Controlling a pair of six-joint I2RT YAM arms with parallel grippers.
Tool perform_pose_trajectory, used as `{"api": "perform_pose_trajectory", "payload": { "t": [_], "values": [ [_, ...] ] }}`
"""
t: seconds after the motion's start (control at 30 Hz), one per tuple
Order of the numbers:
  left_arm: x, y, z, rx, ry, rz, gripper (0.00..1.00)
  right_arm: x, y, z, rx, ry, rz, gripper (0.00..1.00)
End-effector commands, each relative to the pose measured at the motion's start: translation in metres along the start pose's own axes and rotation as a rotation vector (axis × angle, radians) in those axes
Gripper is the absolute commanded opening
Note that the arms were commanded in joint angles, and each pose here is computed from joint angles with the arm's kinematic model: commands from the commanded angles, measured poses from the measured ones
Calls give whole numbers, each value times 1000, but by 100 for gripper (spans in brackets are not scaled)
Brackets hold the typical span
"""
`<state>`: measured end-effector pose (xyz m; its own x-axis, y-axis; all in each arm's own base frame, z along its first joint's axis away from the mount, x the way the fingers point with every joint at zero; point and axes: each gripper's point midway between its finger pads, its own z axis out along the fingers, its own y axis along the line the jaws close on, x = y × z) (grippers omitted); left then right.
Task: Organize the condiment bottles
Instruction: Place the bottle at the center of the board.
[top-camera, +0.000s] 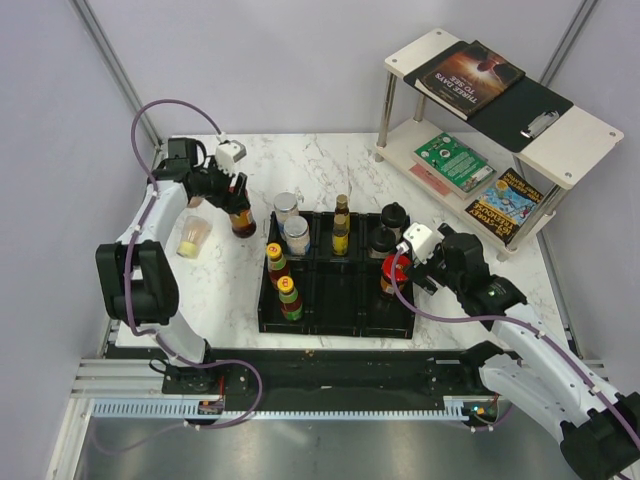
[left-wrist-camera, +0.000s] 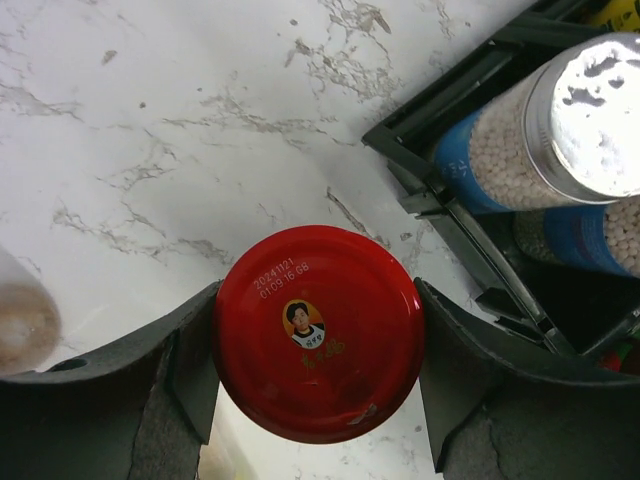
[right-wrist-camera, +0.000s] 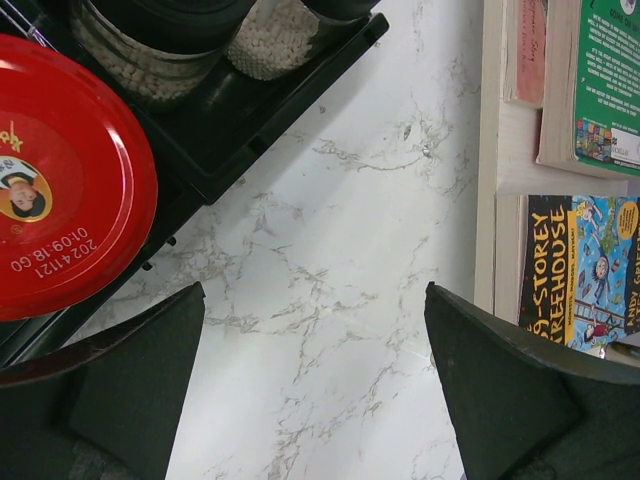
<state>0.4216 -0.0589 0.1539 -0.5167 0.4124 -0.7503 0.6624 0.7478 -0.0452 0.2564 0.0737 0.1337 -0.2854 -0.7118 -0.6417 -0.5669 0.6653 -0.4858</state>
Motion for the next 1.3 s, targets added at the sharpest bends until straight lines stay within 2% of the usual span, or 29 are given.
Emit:
{"api": "perform_pose_trajectory", "payload": {
  "t": [0.0, 0.27, 0.8, 0.9, 0.97, 1.07, 1.1, 1.17, 1.27],
  "values": [
    [-43, -9, -25, -13, -154, 198, 2, -8, -4, -4, 8, -33, 11, 98],
    [-13, -24, -20, -4, -120, 248, 2, -9, -3, -5, 4, -37, 11, 98],
    [17, -46, -31, -33, -124, 364, 2, -9, -2, -6, -8, -41, 15, 98],
    [23, -50, -32, -29, -111, 375, 24, -9, -2, -6, -8, -38, 16, 98],
    [26, -52, -34, -24, -100, 373, 28, -10, -3, -6, -7, -42, 16, 98],
    [30, -54, -35, -8, -81, 378, 41, -9, -1, -6, -14, -40, 16, 98],
    [29, -55, -37, -6, -78, 386, 50, -10, -1, -6, -14, -40, 16, 98],
    [26, -54, -39, -4, -73, 394, 56, -9, -1, -6, -16, -40, 17, 98],
    [28, -54, -40, 12, -49, 389, 59, -10, -2, -6, -14, -42, 18, 98]
  ]
}}
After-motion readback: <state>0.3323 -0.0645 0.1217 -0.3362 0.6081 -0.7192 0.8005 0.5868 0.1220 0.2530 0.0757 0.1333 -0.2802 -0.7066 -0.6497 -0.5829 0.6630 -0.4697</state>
